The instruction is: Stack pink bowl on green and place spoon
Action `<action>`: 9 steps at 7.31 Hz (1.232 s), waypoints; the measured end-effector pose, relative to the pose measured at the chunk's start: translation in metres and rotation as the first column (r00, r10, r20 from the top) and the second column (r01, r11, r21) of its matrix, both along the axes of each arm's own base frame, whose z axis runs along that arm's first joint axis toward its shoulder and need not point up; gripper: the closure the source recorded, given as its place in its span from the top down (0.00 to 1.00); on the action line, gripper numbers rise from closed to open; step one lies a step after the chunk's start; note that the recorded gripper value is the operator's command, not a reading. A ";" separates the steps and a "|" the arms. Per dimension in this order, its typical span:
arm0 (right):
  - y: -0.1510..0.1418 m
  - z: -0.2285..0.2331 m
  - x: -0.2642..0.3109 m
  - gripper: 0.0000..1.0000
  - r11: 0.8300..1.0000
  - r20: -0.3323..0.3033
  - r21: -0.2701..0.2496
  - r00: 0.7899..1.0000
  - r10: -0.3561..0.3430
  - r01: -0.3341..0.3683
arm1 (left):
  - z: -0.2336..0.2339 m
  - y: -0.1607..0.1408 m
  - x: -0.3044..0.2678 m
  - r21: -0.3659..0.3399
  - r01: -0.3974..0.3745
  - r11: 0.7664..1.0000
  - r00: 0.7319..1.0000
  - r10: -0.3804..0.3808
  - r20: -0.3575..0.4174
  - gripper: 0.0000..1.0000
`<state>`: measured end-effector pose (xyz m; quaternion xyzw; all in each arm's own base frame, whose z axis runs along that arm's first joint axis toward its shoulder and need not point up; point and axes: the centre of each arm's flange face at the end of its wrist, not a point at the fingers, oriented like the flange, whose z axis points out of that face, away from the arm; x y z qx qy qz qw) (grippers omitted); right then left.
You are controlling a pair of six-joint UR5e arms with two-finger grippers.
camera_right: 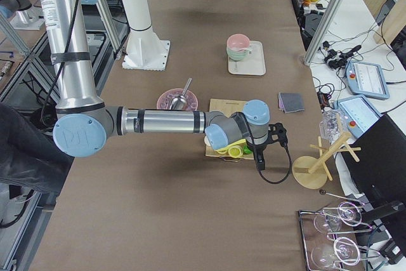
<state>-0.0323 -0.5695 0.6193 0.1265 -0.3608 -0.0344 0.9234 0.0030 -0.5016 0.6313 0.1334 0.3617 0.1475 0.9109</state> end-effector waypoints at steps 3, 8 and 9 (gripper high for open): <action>0.015 0.017 0.004 1.00 1.000 -0.010 -0.013 1.000 0.000 0.000 | -0.004 -0.011 0.001 -0.063 0.001 0.998 1.000 -0.001 0.005 0.98; 0.017 0.029 -0.013 1.00 0.998 -0.052 -0.056 0.998 -0.034 0.031 | -0.008 -0.017 -0.001 -0.146 0.018 0.989 1.000 -0.015 0.018 0.98; 0.016 0.028 -0.015 1.00 0.998 -0.057 -0.053 0.998 -0.040 0.037 | -0.010 -0.017 -0.002 -0.144 0.019 0.989 1.000 -0.016 0.019 0.98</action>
